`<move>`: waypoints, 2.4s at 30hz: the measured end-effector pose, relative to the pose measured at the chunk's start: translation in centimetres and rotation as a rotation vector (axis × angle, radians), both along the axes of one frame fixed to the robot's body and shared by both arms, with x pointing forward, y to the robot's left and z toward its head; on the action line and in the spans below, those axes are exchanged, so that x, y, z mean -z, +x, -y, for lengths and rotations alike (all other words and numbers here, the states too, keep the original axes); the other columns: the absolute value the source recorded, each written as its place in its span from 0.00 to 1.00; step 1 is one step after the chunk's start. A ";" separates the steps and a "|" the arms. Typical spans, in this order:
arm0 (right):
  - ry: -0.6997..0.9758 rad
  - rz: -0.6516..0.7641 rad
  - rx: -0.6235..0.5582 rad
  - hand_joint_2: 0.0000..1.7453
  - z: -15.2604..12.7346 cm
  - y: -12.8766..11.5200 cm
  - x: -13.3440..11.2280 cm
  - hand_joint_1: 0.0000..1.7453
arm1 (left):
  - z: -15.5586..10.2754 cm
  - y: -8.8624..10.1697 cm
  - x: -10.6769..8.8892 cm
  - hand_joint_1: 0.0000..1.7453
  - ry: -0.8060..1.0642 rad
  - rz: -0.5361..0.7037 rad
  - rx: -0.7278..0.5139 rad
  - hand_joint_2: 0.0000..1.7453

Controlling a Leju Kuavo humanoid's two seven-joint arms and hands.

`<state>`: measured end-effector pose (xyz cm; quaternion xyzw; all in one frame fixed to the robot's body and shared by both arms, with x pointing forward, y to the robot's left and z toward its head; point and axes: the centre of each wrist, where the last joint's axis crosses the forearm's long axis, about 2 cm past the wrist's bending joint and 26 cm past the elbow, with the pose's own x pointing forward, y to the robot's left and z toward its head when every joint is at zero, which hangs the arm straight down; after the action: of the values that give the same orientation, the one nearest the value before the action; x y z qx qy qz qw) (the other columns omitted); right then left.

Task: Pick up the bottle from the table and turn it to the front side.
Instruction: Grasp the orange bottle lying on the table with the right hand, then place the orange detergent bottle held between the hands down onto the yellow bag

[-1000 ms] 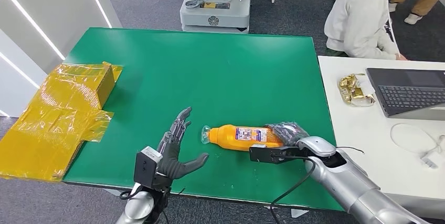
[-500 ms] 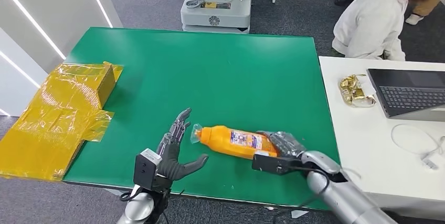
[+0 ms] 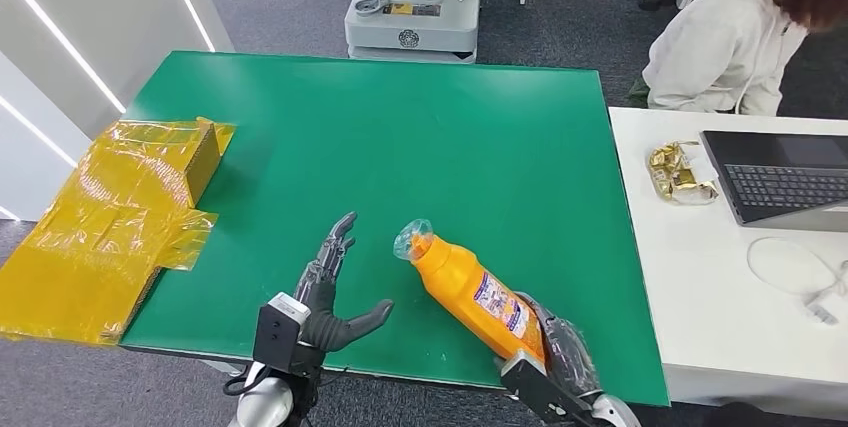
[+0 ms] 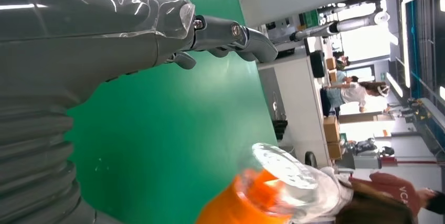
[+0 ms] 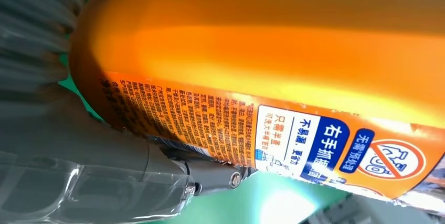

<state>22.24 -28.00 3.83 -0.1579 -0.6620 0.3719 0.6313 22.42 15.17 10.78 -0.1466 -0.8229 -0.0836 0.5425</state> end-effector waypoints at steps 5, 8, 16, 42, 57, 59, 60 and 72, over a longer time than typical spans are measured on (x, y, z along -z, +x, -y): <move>0.032 0.050 0.040 1.00 -0.6 -0.5 -1.1 1.00 | 0.3 0.1 -0.2 0.00 -0.003 0.003 0.009 1.00; 0.053 0.069 0.064 1.00 -0.6 -0.7 -1.4 1.00 | 0.4 0.3 -0.4 0.00 -0.013 -0.002 0.027 1.00; 0.155 0.180 0.058 1.00 -1.0 0.6 -2.7 1.00 | 0.5 2.6 -2.4 0.00 -0.118 -0.001 0.220 1.00; 0.227 0.287 -0.117 1.00 -7.9 13.0 -7.3 1.00 | 1.5 12.9 -12.2 0.00 -0.331 0.073 0.346 1.00; 0.174 0.338 -0.123 1.00 -8.9 12.9 -9.5 1.00 | 2.5 13.4 -12.2 0.00 -0.292 0.104 0.348 1.00; 0.169 0.344 -0.132 1.00 -8.9 13.0 -9.8 1.00 | 2.6 13.4 -12.1 0.00 -0.302 0.091 0.369 1.00; 0.166 0.347 -0.138 1.00 -8.9 13.2 -10.0 1.00 | 2.7 13.4 -12.0 0.00 -0.305 0.085 0.379 1.00; 0.153 0.399 -0.172 1.00 -10.2 14.8 -12.2 1.00 | 3.7 13.0 -11.4 0.00 -0.297 0.048 0.435 1.00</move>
<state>37.00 -17.85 16.07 -0.1230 -0.8110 0.3345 0.4640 35.39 11.49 22.17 -0.3960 -0.7881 -0.0798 0.4645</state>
